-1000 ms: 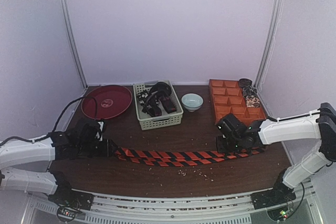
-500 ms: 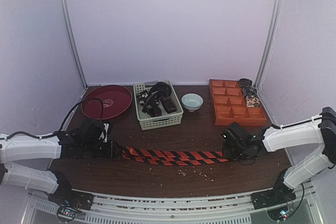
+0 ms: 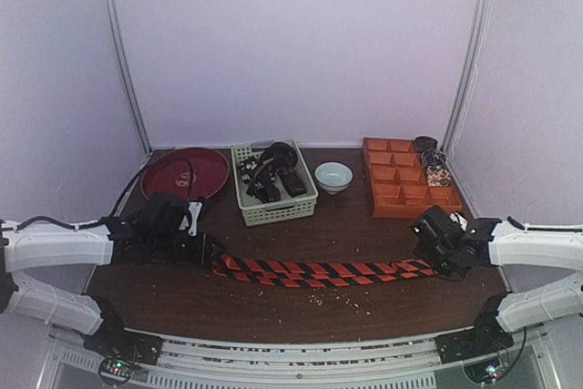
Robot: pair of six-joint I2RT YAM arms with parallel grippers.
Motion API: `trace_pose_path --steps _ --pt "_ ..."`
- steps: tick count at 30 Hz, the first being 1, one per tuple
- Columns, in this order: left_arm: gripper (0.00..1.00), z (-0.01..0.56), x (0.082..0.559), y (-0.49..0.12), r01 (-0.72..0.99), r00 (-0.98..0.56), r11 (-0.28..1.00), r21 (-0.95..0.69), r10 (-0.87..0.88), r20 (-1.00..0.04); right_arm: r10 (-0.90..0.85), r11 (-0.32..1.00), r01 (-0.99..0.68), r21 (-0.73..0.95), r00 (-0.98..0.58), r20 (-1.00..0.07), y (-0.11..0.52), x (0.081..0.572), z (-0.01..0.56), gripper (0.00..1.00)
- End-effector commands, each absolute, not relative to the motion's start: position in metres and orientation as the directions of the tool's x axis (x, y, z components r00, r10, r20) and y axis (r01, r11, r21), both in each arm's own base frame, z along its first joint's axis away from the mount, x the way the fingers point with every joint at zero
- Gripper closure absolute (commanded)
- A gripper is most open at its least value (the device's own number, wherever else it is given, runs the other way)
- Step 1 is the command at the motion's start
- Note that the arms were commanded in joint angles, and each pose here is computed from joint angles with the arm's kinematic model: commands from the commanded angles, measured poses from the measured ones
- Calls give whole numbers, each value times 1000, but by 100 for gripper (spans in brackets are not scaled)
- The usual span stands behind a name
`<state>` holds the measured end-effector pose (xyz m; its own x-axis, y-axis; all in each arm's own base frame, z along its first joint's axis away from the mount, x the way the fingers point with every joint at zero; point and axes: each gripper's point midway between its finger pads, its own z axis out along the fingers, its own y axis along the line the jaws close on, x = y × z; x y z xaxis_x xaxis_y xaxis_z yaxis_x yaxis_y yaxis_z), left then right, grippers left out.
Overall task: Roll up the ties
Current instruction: Adjust the tie at the center of the board.
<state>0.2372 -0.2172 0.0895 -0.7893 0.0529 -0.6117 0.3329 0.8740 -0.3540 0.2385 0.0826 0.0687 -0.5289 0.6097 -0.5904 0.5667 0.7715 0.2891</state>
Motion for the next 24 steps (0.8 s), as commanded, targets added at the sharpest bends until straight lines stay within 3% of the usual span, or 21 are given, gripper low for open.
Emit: trace_pose_path --steps 1,9,16,24 --pt "63 104 250 -237 383 -759 847 -368 62 -649 707 650 704 286 -421 -569 50 224 52 46" --pt "63 104 263 -231 323 -757 884 -337 27 -653 764 583 742 331 -363 -533 53 234 30 52" --pt "61 98 269 -208 249 -775 912 -326 -14 -632 765 563 787 254 -379 -521 55 236 11 60" --pt "60 88 273 -178 171 -787 927 -334 -75 -612 763 554 790 265 -354 -541 55 247 9 100"
